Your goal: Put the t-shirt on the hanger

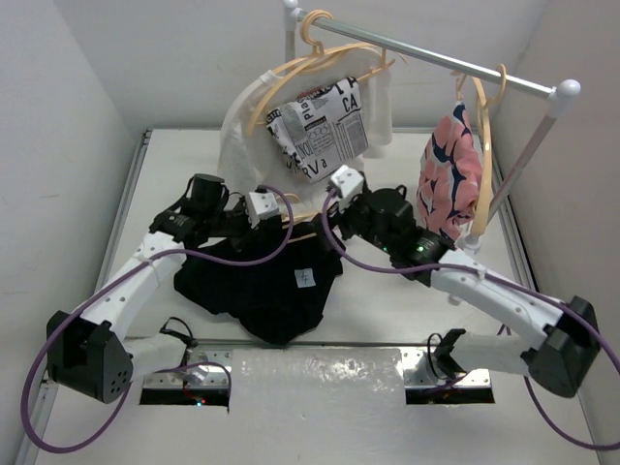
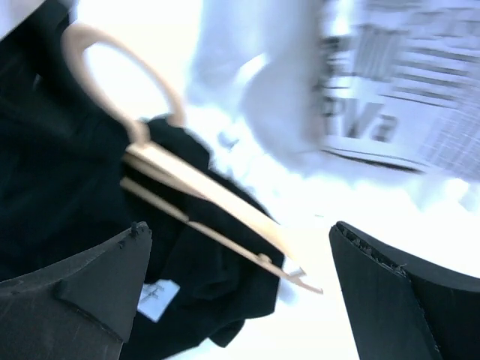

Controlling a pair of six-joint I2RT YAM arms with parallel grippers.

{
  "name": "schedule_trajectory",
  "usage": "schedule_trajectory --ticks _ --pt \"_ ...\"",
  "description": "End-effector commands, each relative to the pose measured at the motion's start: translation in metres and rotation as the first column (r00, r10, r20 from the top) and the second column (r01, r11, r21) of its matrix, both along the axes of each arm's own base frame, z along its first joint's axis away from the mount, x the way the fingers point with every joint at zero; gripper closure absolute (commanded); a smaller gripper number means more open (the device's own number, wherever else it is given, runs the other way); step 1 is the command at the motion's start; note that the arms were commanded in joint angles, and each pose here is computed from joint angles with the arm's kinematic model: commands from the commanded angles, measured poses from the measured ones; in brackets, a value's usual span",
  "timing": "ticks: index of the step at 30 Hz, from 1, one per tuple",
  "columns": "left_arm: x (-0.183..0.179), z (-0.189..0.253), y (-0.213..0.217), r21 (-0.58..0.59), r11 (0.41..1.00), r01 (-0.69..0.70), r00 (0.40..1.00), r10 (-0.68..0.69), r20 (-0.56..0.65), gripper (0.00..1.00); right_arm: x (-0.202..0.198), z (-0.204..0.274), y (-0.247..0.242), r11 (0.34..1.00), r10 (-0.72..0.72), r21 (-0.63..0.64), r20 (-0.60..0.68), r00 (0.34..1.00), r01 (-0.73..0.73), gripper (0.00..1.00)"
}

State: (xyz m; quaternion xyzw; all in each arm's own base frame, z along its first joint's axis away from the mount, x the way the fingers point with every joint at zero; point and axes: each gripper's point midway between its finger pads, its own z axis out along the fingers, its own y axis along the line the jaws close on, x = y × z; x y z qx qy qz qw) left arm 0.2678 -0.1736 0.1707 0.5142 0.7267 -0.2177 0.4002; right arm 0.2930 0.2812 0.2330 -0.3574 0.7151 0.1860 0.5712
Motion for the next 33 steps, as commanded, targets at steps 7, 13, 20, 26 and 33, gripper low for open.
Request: schedule_trajectory --ticks 7,13,20,26,33 --pt "0.020 0.028 -0.001 -0.116 0.981 -0.152 0.987 0.157 0.031 1.00 -0.008 -0.032 -0.006 0.913 -0.148 0.346 -0.211 0.966 0.216 0.67" --pt "0.020 0.028 -0.001 -0.122 0.980 -0.155 0.987 0.160 0.034 1.00 0.003 -0.075 0.027 0.896 -0.094 0.383 -0.334 0.938 0.226 0.54" --pt "0.022 0.024 -0.001 -0.120 0.979 -0.162 0.985 0.167 0.030 1.00 0.015 -0.106 0.054 0.901 -0.057 0.379 -0.378 0.924 0.211 0.46" --pt "0.024 0.023 -0.003 -0.125 0.980 -0.158 0.986 0.162 0.026 1.00 0.023 -0.142 0.061 0.908 -0.103 0.324 -0.444 0.890 0.267 0.38" --pt "0.028 0.034 0.013 -0.160 0.967 -0.197 0.979 0.202 0.020 1.00 0.034 -0.194 0.025 0.865 -0.306 0.189 -0.535 0.788 0.465 1.00"
